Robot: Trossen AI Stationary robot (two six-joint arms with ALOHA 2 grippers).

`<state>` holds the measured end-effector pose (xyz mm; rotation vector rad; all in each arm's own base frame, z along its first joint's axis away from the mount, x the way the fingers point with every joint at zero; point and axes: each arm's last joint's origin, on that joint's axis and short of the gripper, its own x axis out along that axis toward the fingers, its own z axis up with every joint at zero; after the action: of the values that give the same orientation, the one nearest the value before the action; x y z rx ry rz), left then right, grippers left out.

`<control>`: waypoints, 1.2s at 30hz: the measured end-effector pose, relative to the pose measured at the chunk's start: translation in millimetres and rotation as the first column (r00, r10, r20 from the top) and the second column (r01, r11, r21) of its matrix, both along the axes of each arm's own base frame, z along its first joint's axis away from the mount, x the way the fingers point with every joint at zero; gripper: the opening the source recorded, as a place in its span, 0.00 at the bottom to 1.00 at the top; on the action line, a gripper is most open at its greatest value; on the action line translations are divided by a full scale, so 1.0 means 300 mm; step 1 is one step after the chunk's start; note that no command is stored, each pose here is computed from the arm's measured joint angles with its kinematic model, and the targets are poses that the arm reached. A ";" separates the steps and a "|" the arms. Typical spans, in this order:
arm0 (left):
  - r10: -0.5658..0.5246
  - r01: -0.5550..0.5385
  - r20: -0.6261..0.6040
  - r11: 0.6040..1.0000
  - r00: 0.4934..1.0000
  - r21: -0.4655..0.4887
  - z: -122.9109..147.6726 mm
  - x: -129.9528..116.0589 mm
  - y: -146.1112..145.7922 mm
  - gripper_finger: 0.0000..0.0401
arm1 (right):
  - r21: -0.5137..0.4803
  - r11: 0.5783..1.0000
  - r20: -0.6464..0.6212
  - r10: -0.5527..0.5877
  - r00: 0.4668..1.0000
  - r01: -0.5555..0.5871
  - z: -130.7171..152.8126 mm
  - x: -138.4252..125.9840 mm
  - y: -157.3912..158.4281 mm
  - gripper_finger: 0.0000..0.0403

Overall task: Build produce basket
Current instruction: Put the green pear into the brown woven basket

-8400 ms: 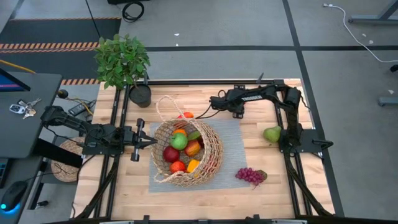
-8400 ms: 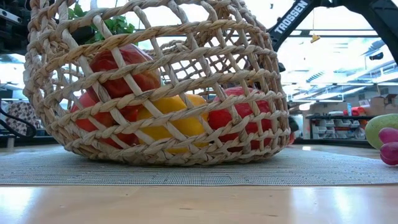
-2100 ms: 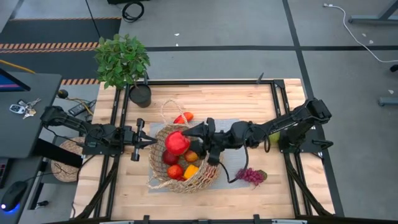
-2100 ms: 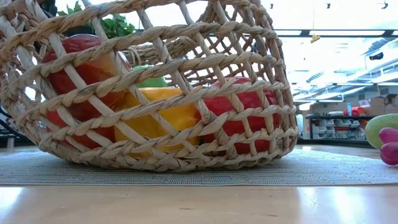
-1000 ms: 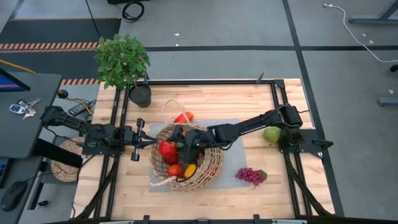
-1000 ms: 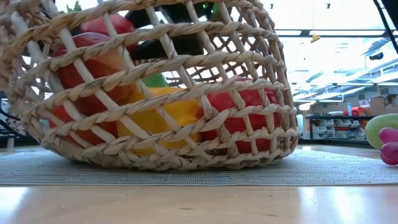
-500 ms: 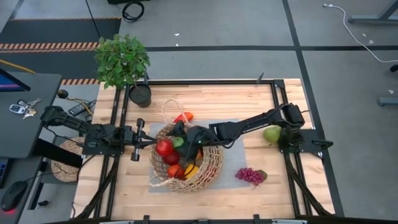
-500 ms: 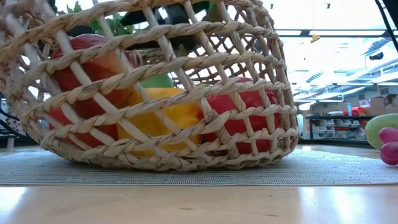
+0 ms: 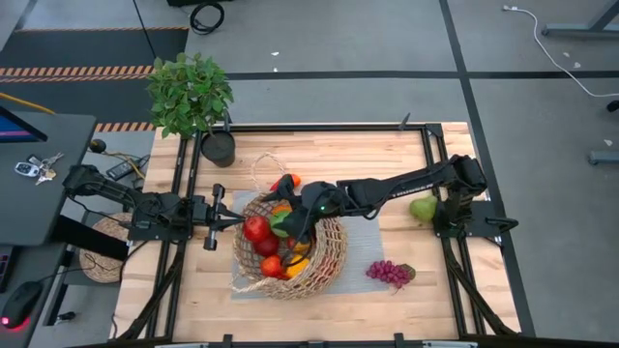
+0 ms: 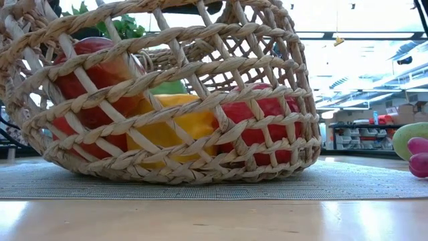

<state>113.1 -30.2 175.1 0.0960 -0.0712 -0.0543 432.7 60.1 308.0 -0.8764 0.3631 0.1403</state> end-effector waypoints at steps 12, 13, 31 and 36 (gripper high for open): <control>0.000 0.000 0.000 1.000 1.000 0.000 0.000 0.000 0.000 0.09 | 0.154 0.988 0.116 -0.049 0.992 0.031 0.121 -0.049 -0.061 0.99; 0.000 0.000 -0.001 1.000 1.000 0.000 0.000 0.000 0.000 0.09 | 0.181 0.983 0.134 -0.050 0.990 0.025 0.141 -0.059 -0.065 0.99; 0.000 0.000 0.000 1.000 1.000 0.000 0.000 0.000 0.000 0.09 | 0.466 0.865 -0.071 -0.175 0.982 0.188 0.235 -0.220 -0.192 0.99; 0.000 0.000 0.000 1.000 1.000 0.000 0.000 0.000 0.000 0.07 | 0.511 0.833 -0.182 -0.138 0.974 0.213 0.205 -0.236 -0.215 0.99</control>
<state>113.1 -30.2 175.0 0.0961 -0.0710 -0.0543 361.9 -4.4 369.5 -0.2817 0.5034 0.1216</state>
